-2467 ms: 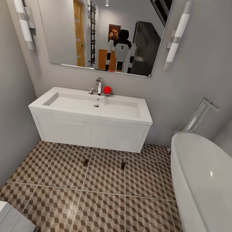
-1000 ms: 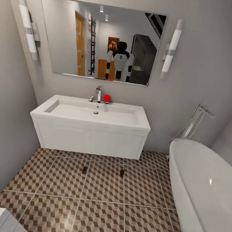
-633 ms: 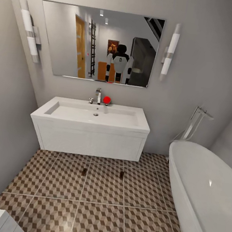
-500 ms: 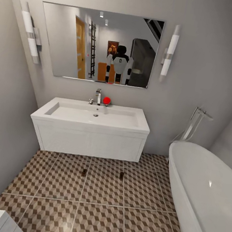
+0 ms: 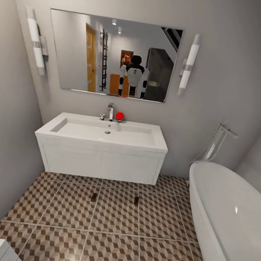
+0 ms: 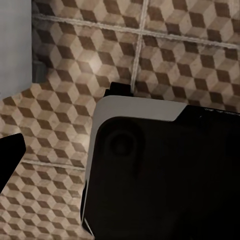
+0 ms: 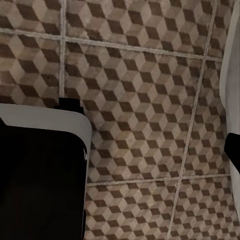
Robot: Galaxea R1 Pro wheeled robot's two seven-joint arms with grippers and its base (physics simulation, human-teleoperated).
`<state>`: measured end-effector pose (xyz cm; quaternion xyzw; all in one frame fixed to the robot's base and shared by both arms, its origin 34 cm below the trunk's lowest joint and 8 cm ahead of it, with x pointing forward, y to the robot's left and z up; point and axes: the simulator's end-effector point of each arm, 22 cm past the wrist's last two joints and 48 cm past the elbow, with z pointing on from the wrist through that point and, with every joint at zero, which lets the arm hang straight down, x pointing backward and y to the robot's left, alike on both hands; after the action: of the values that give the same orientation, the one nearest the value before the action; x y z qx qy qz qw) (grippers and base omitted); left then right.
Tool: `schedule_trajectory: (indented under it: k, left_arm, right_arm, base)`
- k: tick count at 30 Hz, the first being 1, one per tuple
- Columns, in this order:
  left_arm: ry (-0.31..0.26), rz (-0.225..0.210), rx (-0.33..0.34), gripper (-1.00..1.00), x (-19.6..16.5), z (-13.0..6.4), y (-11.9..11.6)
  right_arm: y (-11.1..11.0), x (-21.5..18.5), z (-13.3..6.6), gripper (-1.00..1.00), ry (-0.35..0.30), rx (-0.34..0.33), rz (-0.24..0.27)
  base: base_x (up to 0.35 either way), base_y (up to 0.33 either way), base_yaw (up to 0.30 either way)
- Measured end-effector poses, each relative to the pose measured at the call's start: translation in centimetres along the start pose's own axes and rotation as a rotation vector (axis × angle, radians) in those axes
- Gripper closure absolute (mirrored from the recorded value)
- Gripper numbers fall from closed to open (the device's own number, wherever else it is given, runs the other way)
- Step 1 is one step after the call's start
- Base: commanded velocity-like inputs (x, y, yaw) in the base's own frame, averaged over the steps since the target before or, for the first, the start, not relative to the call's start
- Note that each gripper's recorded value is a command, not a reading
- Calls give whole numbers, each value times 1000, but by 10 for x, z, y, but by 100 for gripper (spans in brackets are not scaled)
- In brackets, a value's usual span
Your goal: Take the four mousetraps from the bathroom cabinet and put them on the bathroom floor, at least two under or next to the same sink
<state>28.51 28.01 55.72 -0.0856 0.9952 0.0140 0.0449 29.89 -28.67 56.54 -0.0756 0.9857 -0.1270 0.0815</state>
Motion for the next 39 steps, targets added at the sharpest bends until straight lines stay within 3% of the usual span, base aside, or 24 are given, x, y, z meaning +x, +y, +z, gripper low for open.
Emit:
schedule_trajectory:
  k: [39]
  left_arm:
    - [-63, -2, -3, -100, 3, -6, 6]
  right_arm:
    - [-2, -14, -7, -100, -46, 5, 11]
  base:
    - [0, 0, 0]
